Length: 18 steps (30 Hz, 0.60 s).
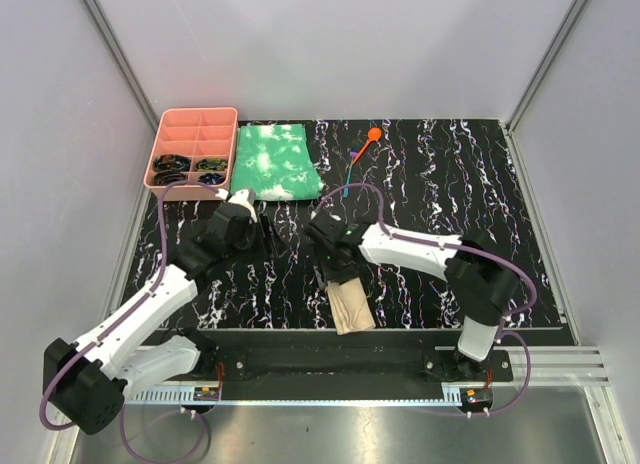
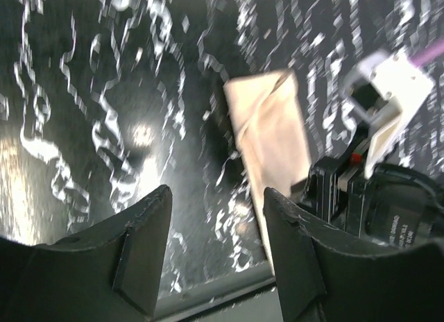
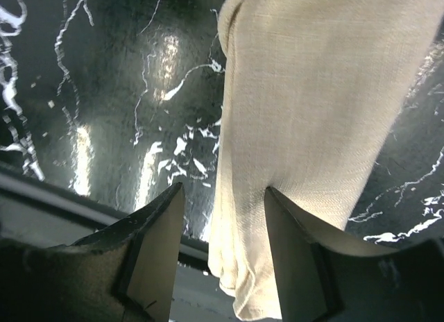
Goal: Fold the napkin into a case and place the utensils inside
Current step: Turn over the smaller rectangle-folded napkin at the center of the board.
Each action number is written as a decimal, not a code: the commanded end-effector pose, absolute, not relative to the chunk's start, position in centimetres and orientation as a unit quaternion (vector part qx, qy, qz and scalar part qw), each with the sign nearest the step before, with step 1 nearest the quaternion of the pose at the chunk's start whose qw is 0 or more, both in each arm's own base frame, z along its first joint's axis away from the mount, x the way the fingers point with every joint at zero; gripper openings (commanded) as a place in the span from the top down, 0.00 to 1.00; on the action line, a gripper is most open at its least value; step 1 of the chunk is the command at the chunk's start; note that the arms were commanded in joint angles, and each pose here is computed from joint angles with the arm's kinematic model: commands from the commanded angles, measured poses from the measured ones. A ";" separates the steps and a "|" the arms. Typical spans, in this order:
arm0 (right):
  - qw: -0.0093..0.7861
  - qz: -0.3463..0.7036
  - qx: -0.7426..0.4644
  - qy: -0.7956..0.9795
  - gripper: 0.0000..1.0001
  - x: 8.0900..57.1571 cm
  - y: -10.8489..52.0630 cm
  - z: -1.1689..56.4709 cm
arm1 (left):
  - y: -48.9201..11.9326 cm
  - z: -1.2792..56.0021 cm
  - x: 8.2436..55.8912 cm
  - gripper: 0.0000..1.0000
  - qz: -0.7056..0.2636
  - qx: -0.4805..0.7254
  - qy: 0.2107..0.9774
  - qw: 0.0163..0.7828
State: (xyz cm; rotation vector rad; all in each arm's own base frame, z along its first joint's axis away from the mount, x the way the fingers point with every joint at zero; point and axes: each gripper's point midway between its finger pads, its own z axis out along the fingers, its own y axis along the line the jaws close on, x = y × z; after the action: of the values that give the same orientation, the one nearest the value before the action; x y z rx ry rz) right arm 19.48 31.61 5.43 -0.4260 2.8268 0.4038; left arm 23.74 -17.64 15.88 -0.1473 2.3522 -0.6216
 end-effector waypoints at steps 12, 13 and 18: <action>0.172 -0.106 -0.192 0.960 0.43 18.6 31.9 1.1 | -17.2 16.2 22.2 0.42 -0.260 -0.048 0.897 0.353; 0.171 -0.108 -0.191 0.961 0.44 18.6 31.9 1.1 | -17.0 16.3 22.3 0.41 -0.257 -0.050 0.897 0.356; 0.160 -0.134 -0.194 0.958 0.60 18.6 31.3 0.3 | -16.6 17.3 22.1 0.41 -0.256 -0.051 0.892 0.368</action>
State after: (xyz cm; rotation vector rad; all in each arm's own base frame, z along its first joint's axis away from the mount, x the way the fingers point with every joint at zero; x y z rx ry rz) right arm 18.79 31.99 1.57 -0.5381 2.7825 -0.2344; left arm 21.03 -14.92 13.72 -0.1663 2.4231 -0.5342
